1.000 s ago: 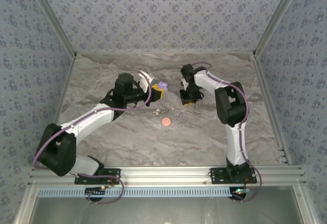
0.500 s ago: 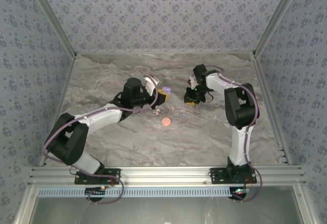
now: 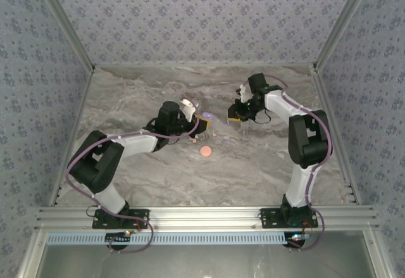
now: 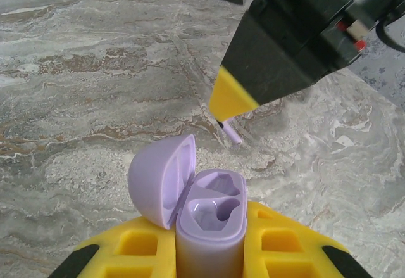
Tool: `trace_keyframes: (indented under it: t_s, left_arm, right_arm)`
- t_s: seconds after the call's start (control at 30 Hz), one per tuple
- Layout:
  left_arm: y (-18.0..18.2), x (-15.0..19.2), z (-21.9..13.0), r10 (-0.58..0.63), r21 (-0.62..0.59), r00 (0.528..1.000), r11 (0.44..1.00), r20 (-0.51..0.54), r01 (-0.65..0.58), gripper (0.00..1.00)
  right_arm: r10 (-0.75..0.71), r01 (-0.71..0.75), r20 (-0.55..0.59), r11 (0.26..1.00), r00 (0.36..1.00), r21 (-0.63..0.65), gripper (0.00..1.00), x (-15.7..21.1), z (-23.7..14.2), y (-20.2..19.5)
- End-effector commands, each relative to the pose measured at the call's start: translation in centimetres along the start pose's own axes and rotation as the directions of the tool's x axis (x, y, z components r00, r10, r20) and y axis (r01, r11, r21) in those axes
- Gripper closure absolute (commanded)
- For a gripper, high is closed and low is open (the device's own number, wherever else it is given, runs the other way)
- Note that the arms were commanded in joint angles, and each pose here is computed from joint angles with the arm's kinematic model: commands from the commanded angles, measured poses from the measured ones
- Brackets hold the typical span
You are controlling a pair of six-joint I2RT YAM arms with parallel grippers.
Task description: Insert wireless bluetooth earbuds into charging case
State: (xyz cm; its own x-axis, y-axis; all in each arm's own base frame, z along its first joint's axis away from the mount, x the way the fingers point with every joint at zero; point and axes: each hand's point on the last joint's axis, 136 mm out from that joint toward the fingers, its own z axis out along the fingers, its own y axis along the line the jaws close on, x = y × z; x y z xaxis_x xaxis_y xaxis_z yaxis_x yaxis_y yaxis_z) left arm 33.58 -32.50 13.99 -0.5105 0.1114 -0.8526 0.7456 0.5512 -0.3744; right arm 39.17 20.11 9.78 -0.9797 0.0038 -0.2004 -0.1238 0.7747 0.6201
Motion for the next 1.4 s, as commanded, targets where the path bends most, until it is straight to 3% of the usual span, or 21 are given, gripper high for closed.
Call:
trace_keyframes:
  t_s: [0.0,0.4,0.77,1.03,1.37]
  left_arm:
    - [-0.3,-0.9,0.5,-0.003,0.018,0.999,1.000,0.044,0.002,0.82]
    - [-0.2,-1.4,0.9,-0.046,0.034,0.996,0.998,0.075,0.044,0.82]
    - [-1.8,-3.5,0.9,-0.078,0.132,0.983,0.990,0.166,0.057,0.82]
    - [-3.0,-5.0,0.2,-0.081,0.202,0.968,0.979,0.238,0.032,0.82]
    - [-3.7,-6.5,-0.4,-0.108,0.241,0.944,0.970,0.310,0.032,0.82]
  right_arm:
    - [-0.026,0.031,0.049,0.995,0.998,-0.096,0.83,-0.7,-1.9,2.8]
    - [-0.088,0.122,0.172,0.973,0.981,-0.197,0.82,-2.5,-5.9,7.8]
    - [-0.189,0.251,0.260,0.941,0.947,-0.228,0.82,-2.8,-7.5,12.1]
    - [-0.239,0.320,0.322,0.920,0.916,-0.225,0.82,-3.0,-8.7,13.9]
    - [-0.263,0.345,0.321,0.910,0.910,-0.230,0.81,-2.6,-8.6,14.6]
